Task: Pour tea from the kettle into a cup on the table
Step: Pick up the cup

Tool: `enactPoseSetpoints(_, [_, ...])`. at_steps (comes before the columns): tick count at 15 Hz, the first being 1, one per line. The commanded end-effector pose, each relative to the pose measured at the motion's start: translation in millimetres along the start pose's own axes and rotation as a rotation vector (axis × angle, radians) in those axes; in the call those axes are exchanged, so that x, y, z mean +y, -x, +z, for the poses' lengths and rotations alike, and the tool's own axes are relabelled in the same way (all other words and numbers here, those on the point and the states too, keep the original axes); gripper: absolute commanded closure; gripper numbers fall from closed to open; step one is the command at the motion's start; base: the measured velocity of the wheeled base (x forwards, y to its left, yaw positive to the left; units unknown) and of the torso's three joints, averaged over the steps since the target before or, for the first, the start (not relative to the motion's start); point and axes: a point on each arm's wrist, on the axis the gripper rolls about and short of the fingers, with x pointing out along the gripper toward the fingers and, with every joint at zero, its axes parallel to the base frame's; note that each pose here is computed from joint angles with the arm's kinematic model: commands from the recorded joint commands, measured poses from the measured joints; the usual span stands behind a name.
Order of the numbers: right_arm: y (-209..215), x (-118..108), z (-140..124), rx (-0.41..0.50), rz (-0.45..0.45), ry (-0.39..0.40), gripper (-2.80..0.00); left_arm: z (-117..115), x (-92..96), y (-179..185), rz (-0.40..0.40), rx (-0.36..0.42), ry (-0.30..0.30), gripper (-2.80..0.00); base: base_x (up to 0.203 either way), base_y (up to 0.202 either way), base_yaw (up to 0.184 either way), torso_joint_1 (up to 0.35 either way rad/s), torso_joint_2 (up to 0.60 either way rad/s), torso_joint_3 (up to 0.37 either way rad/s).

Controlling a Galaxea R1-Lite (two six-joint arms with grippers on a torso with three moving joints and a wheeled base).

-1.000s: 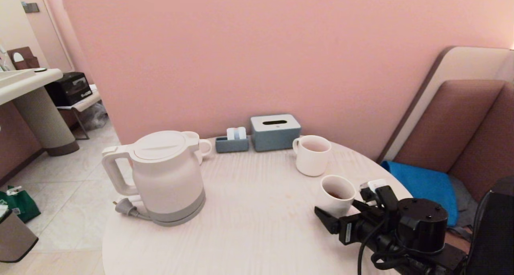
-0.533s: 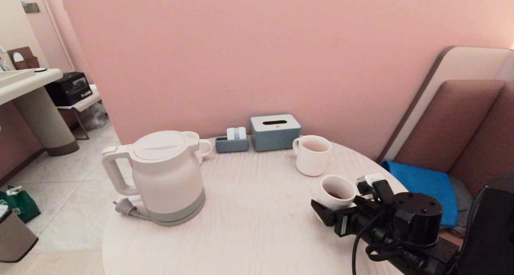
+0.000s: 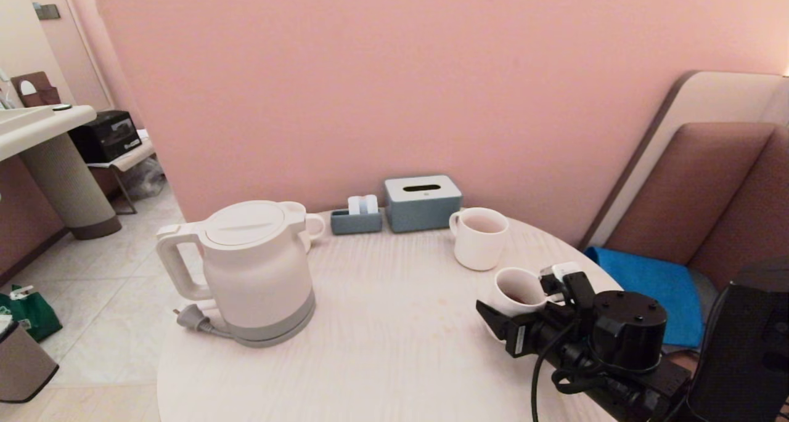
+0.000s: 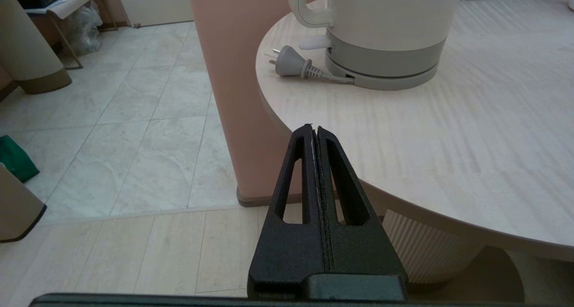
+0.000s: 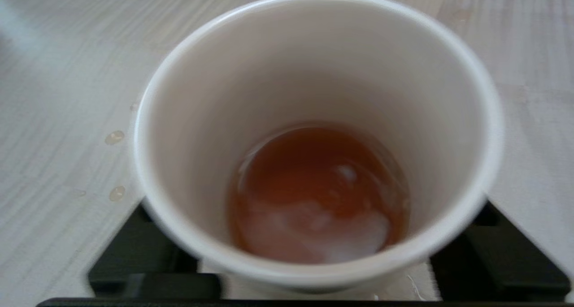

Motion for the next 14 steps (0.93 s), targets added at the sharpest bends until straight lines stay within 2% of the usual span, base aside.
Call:
enactPoseSetpoints(1, [1, 0, 1, -0.012, 0.000, -0.003, 0.00, 0, 0.0, 0, 0.000, 0.001, 0.000, 0.00, 0.000, 0.000, 0.000, 0.000, 0.00, 0.000])
enactPoseSetpoints(6, [3, -1, 6, -0.029, -0.006, 0.000, 0.00, 0, 0.0, 0, 0.000, 0.001, 0.000, 0.00, 0.000, 0.000, 0.000, 0.000, 0.00, 0.000])
enactPoseSetpoints(11, [9, -38, 26, -0.075, -0.141, 0.035, 0.00, 0, 0.0, 0, 0.000, 0.001, -0.001, 0.00, 0.000, 0.000, 0.000, 0.000, 0.00, 0.000])
enactPoseSetpoints(14, [15, -52, 44, -0.050, -0.190, 0.038, 0.00, 0, 0.0, 0, 0.000, 0.001, -0.002, 0.00, 0.000, 0.000, 0.000, 0.000, 0.00, 0.000])
